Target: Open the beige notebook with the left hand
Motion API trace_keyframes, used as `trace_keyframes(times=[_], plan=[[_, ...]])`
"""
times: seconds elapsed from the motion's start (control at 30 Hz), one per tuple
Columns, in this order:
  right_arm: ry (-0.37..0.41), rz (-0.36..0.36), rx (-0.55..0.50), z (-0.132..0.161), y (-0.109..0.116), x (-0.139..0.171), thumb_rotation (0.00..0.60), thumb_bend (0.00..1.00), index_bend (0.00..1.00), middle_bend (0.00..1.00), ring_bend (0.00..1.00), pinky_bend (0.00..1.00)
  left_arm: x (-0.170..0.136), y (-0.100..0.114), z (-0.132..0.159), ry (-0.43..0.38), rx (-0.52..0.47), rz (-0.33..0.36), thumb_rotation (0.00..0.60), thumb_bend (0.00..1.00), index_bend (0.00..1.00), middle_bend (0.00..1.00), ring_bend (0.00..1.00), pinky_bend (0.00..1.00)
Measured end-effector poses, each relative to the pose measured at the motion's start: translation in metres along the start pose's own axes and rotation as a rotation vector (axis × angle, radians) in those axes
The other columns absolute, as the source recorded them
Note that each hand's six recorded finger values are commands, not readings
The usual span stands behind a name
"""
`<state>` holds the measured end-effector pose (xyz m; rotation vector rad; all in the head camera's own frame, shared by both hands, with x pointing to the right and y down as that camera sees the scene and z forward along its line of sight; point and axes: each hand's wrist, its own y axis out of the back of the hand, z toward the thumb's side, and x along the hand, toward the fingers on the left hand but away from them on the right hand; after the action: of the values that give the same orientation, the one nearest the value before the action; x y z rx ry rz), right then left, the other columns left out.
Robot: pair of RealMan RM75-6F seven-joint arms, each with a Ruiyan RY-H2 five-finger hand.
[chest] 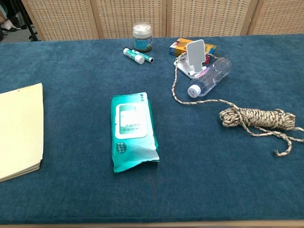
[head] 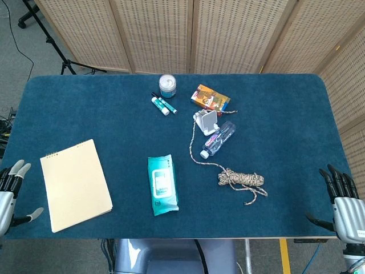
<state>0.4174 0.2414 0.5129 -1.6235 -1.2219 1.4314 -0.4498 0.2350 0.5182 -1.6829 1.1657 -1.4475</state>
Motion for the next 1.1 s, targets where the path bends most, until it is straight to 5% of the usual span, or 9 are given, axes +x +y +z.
trace_keyframes(times=[0.4,0.5,0.67,0.87,1.1], plan=[[0.004,0.000,-0.004,0.001,0.001,0.002,0.600,0.00,0.00,0.00,0.00,0.00,-0.001,-0.006,0.001,-0.034,0.032,-0.019,0.600,0.00,0.00,0.00,0.00,0.00],[0.001,-0.001,-0.007,0.000,0.001,0.001,0.600,0.00,0.00,0.00,0.00,0.00,-0.005,-0.013,-0.002,-0.067,0.071,-0.041,0.600,0.00,0.08,0.00,0.00,0.00],[-0.002,0.000,-0.003,0.000,0.001,0.000,0.600,0.00,0.00,0.00,0.00,0.00,-0.015,-0.033,-0.023,-0.115,0.155,-0.105,0.600,0.09,0.27,0.00,0.00,0.00],[0.002,0.001,0.003,0.001,0.000,0.002,0.600,0.00,0.00,0.00,0.00,0.00,-0.031,-0.066,-0.057,-0.157,0.198,-0.198,0.600,0.18,0.32,0.00,0.00,0.00],[0.000,-0.002,0.000,0.001,0.001,0.002,0.600,0.00,0.00,0.00,0.00,0.00,-0.041,-0.109,-0.071,-0.209,0.127,-0.263,0.600,0.32,0.34,0.00,0.00,0.00]])
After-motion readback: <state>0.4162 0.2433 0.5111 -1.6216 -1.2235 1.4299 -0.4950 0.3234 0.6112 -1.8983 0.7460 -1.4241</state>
